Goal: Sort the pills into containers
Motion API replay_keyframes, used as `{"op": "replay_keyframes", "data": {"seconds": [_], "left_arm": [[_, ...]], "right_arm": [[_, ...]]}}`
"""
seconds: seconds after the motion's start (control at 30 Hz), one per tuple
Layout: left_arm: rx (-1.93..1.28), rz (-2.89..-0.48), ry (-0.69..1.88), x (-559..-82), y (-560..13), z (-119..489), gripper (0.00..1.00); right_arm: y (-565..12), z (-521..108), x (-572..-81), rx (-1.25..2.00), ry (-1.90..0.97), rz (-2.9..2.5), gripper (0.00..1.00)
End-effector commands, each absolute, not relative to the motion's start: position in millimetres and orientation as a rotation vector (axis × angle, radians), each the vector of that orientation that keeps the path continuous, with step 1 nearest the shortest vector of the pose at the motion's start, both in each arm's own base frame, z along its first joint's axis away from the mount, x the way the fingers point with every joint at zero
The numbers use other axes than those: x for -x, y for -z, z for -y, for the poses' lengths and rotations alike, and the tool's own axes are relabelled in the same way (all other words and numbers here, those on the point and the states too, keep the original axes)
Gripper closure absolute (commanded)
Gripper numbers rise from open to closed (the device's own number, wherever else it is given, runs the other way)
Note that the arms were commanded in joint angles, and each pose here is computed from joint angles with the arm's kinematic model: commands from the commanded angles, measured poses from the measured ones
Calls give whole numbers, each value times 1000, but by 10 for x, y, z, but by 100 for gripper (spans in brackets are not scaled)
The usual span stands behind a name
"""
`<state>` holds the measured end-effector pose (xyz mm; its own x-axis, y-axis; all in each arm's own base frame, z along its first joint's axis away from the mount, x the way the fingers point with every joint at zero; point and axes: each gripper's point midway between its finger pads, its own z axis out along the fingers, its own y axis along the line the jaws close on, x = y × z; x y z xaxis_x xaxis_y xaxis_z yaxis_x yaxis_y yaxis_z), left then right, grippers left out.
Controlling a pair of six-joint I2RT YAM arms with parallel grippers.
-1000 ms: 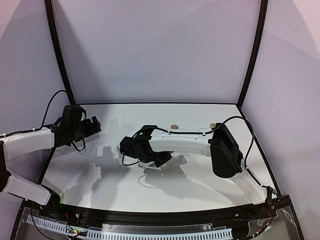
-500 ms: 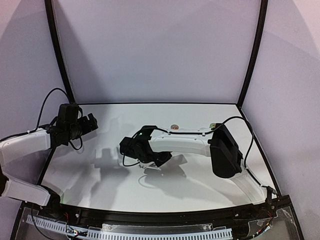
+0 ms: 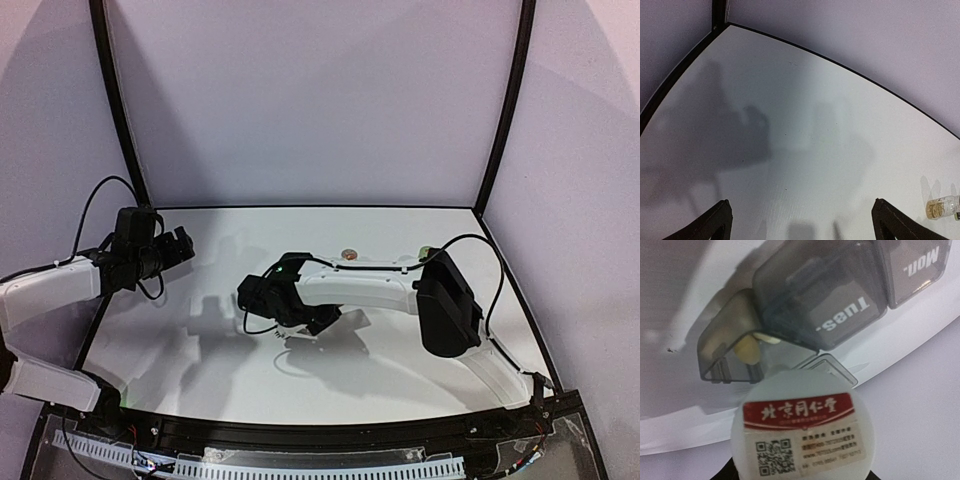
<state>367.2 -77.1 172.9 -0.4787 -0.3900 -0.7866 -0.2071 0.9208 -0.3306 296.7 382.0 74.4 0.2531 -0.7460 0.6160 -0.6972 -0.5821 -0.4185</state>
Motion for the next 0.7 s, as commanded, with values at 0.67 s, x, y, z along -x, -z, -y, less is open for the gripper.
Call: {"op": "replay_keyframes", "data": {"seconds": [0.67], "left_arm": [[416,-2102,272,-3723,-1900,833,1]], "right_arm": [[-782,-3682,-2942,2259,1067,-1648,100]]}}
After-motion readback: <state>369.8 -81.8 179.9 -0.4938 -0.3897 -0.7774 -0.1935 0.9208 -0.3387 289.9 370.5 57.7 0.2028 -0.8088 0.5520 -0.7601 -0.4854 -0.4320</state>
